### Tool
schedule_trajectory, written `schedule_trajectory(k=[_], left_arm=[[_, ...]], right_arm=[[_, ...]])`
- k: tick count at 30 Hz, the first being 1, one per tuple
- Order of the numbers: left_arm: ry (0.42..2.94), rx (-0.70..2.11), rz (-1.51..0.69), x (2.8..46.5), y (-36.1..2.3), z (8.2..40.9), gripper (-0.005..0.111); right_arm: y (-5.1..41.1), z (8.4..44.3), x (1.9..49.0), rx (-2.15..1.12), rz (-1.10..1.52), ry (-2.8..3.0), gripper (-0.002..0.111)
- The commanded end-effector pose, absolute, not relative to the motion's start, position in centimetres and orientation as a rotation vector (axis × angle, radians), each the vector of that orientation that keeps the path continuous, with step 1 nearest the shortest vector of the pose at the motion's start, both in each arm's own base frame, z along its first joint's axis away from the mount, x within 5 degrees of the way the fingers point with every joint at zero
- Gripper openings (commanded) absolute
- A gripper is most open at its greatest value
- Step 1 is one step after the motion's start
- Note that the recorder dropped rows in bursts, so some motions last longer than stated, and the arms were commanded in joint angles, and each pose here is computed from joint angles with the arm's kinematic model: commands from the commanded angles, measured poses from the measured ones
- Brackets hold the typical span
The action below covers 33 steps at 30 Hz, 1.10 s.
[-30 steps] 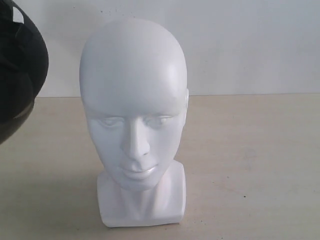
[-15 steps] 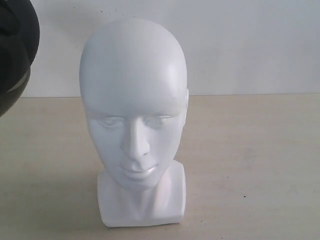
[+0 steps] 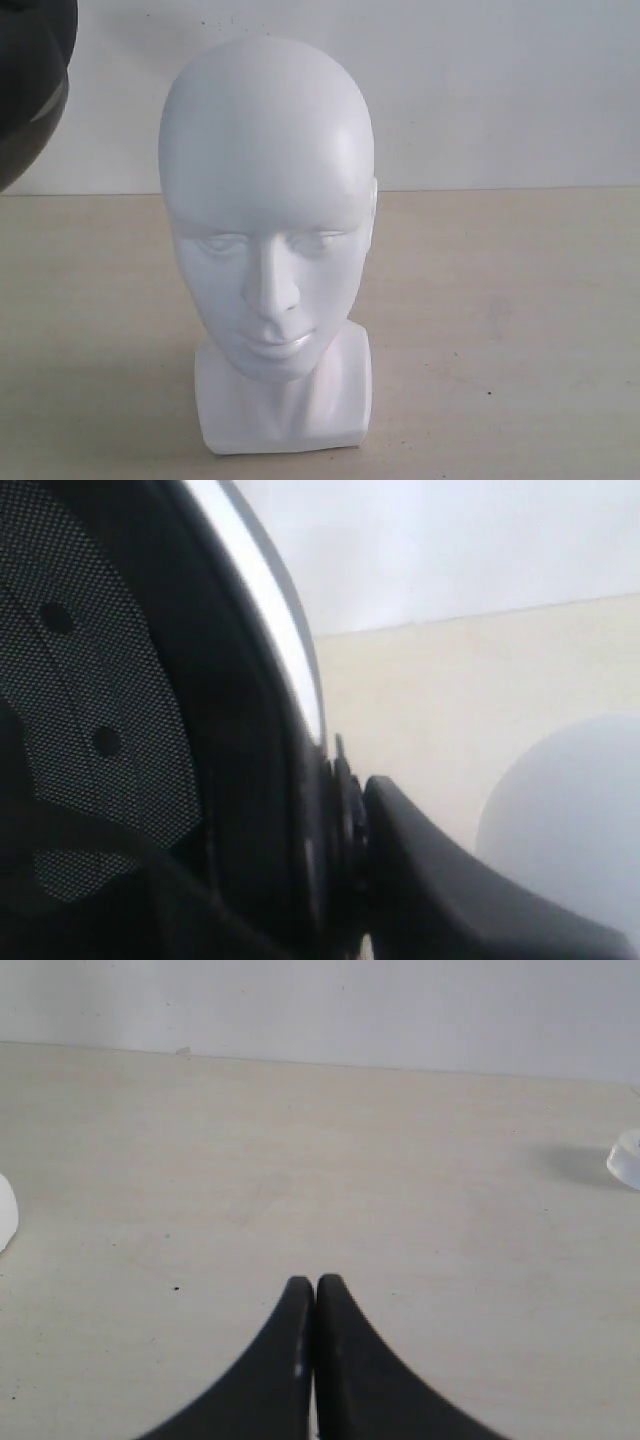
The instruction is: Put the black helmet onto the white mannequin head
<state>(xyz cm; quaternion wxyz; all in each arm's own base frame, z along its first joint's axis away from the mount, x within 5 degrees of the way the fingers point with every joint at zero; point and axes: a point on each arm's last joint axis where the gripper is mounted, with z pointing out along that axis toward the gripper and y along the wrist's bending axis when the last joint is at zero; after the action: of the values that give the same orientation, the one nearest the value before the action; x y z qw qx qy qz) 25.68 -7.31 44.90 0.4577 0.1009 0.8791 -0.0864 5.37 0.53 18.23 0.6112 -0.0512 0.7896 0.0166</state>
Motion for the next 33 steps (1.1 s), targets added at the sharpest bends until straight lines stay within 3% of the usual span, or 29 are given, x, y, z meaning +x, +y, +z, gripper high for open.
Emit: schedule_trajectory(k=[1,25,33], left_arm=[[1.939,0.250,-0.188,25.0,-6.8,48.0,0.004],[1.463,0.304,-0.134,23.7,-7.0,52.8,0.004],[1.273,0.301,-0.135,23.1,-7.4,51.9,0.004]], right_arm=[[0.5,18.3,5.3,-0.113,0.039,1.813,0.000],[0.5,18.3,5.3,-0.113,0.039,1.813,0.000],[0.5,18.3,5.3,-0.113,0.039,1.813,0.000]])
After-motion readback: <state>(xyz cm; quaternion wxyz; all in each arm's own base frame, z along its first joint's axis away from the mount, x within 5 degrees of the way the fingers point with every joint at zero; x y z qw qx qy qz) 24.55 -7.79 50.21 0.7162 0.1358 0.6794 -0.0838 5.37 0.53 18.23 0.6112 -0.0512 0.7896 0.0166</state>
